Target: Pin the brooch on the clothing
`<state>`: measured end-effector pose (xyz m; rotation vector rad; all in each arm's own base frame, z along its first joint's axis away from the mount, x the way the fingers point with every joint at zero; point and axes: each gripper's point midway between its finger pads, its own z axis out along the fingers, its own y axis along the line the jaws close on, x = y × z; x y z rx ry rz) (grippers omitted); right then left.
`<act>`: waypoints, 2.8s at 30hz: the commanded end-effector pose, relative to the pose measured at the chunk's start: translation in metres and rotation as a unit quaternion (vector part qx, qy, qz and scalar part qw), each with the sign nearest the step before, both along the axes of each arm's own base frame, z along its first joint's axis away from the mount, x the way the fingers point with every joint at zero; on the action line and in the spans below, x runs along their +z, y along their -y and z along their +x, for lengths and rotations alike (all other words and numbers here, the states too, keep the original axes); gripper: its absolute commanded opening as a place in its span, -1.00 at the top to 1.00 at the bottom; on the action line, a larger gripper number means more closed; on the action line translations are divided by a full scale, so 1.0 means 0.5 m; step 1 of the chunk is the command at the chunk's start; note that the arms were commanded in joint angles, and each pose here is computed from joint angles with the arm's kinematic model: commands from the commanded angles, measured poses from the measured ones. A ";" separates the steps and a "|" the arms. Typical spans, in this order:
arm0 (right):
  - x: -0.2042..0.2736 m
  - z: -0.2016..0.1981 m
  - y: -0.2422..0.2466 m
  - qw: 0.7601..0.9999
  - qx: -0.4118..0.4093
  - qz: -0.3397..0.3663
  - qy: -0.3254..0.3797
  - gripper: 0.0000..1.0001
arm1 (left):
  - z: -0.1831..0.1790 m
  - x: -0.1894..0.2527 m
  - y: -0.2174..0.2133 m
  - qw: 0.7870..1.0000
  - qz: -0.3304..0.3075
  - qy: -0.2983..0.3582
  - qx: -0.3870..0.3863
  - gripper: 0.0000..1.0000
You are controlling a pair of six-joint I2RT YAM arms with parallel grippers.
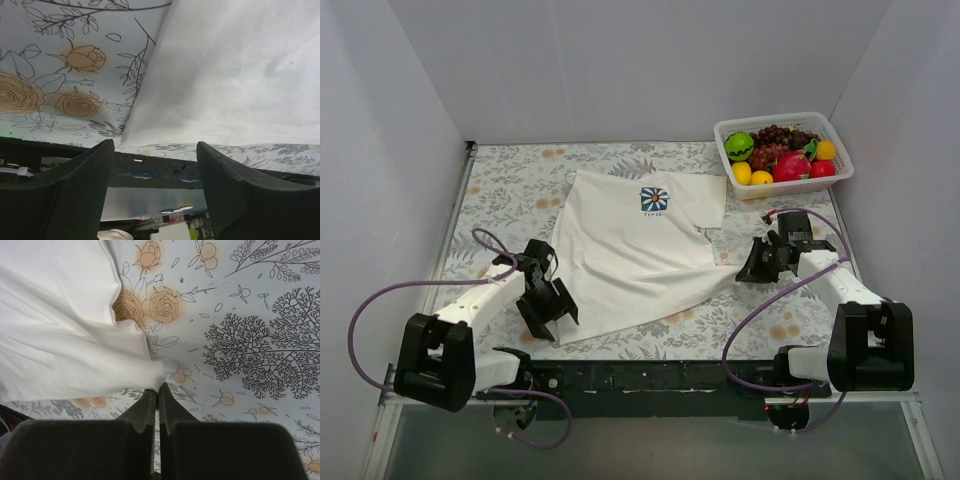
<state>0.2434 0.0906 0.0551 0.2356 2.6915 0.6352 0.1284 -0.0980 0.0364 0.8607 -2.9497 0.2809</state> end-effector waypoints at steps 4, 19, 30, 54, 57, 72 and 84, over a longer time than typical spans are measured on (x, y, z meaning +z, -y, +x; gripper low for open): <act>0.039 0.040 -0.005 0.999 0.003 0.011 0.042 0.97 | -0.033 -0.038 0.007 0.999 0.023 -0.045 -0.009 -0.12; 0.091 0.076 -0.032 0.995 0.028 0.049 0.083 0.97 | 0.148 0.020 0.055 0.996 0.016 0.087 -0.024 1.00; 0.597 0.256 -0.069 0.904 0.031 0.098 0.415 0.97 | 0.555 0.589 0.074 0.860 0.060 0.507 -0.021 1.00; 1.196 -0.011 -0.060 0.654 0.059 0.125 0.744 0.97 | 0.363 1.225 0.008 0.558 0.059 0.826 -0.053 1.00; 1.176 0.040 -0.061 0.667 0.053 0.126 0.733 0.97 | 0.428 1.187 0.001 0.588 0.092 0.802 -0.039 1.00; 1.038 0.395 -0.106 0.745 0.066 0.164 0.644 0.97 | 0.748 1.015 -0.159 0.672 0.020 0.740 -0.006 1.00; 1.154 0.303 -0.129 0.684 0.097 0.229 0.686 0.97 | 0.638 1.167 -0.190 0.586 -0.028 0.810 -0.002 1.00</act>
